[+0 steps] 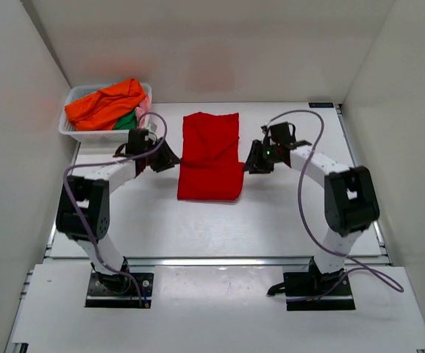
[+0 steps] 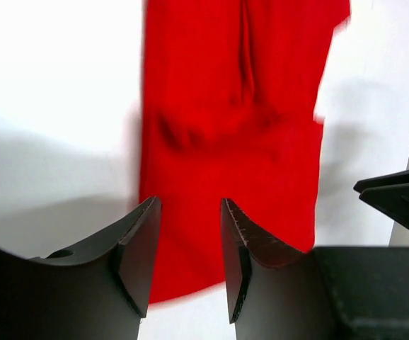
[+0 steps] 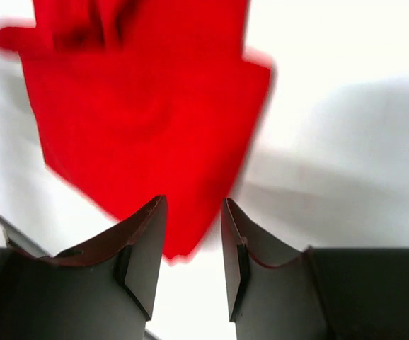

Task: Fold and stack the t-shirts
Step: Fold the folded rectangular tshirt in 1/3 of the way, then grab one side of the 2/3 rectangular tshirt with both arms

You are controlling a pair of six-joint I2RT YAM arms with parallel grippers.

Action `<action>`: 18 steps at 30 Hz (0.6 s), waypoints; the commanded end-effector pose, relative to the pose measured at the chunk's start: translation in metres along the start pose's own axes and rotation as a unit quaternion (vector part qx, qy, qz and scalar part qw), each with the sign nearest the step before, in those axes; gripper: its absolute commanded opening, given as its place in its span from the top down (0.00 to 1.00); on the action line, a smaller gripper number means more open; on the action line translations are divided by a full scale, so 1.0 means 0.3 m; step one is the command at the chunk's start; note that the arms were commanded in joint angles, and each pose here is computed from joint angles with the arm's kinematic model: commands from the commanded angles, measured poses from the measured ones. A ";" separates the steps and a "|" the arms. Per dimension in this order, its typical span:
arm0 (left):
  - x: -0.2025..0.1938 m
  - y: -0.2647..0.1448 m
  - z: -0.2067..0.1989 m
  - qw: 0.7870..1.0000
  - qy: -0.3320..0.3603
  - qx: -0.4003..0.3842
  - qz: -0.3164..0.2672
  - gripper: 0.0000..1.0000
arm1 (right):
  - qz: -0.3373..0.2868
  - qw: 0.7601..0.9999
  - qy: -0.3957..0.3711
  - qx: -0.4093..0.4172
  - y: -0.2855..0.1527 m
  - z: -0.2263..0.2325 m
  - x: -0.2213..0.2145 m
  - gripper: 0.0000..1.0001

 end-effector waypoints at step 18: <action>-0.323 -0.092 0.025 0.995 0.009 0.052 -0.084 0.41 | -0.051 0.992 0.063 0.092 0.044 0.113 -0.308 0.53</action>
Point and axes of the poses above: each gripper's point midway between its finger pads, its own y axis out along the fingers, its own z axis along the line the jaws close on, x = y × z, the point moved 6 cm from there along -y, back along the fingers
